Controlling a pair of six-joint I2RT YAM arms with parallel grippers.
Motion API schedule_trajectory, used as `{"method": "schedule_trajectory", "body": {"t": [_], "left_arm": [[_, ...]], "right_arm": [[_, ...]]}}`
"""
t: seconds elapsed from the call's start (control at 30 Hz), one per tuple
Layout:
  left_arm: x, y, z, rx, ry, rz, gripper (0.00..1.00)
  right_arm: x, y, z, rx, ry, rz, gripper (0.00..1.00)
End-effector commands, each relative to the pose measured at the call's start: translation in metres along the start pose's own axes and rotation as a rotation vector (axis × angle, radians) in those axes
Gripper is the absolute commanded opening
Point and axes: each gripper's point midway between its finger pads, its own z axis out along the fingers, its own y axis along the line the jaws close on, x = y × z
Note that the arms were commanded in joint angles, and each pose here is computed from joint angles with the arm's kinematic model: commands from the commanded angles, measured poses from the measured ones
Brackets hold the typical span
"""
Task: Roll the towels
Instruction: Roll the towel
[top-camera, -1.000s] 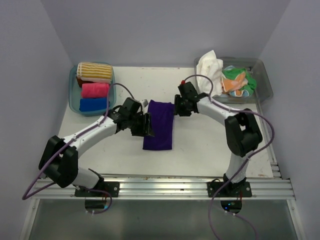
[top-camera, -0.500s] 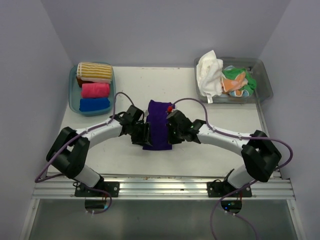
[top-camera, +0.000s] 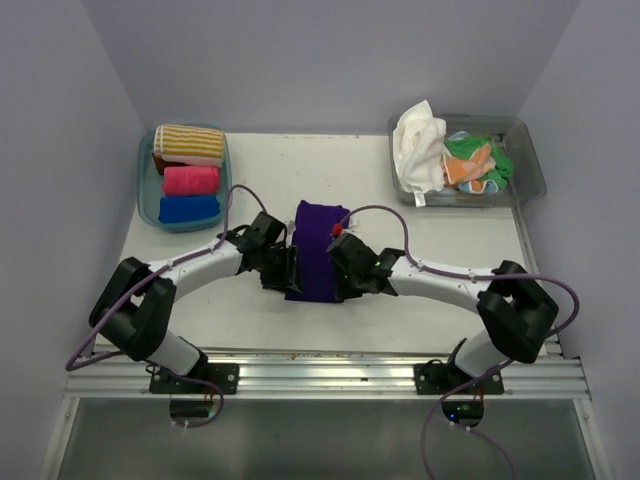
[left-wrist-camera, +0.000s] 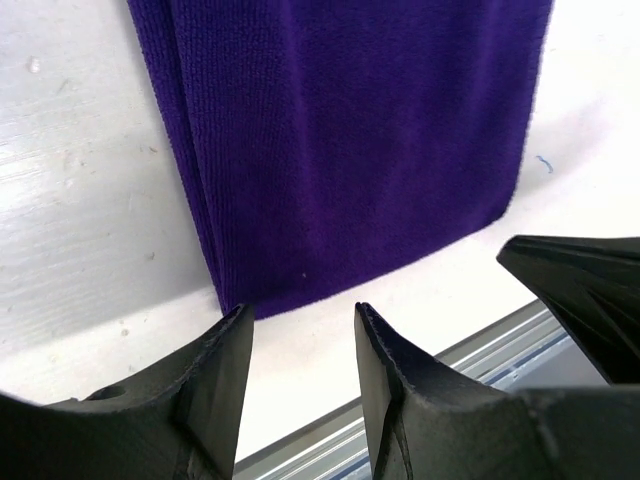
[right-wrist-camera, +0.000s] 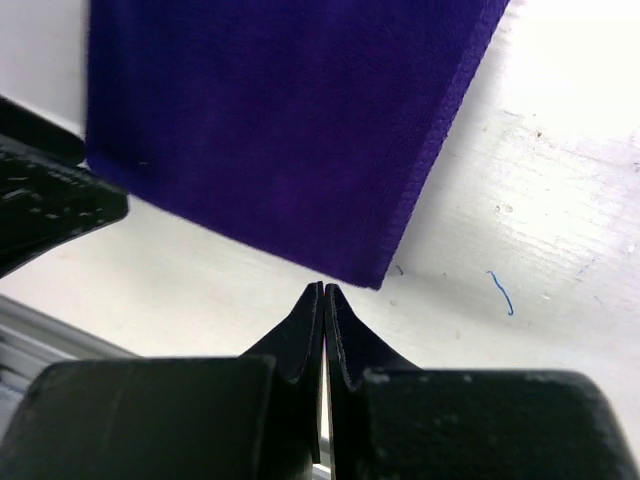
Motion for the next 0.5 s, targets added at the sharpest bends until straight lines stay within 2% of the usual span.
{"method": "schedule_trajectory", "body": {"t": [0.0, 0.13, 0.3, 0.4, 0.47], "left_arm": [[-0.016, -0.01, -0.023, 0.015, -0.092, 0.034, 0.49], [-0.019, -0.015, -0.033, 0.031, -0.12, 0.032, 0.49], [-0.004, -0.001, -0.023, 0.003, -0.085, 0.007, 0.49], [0.006, 0.014, -0.018, -0.049, -0.07, -0.019, 0.49], [0.012, 0.021, -0.018, -0.073, -0.064, -0.029, 0.49]], "right_arm": [[-0.027, 0.01, -0.025, -0.02, -0.108, 0.023, 0.0], [-0.026, 0.012, -0.007, 0.003, -0.08, 0.018, 0.0], [-0.008, 0.0, 0.03, 0.068, -0.012, 0.027, 0.0], [0.0, 0.004, 0.035, 0.062, 0.041, 0.03, 0.0], [-0.004, 0.006, 0.027, 0.048, 0.018, 0.034, 0.0]]}}
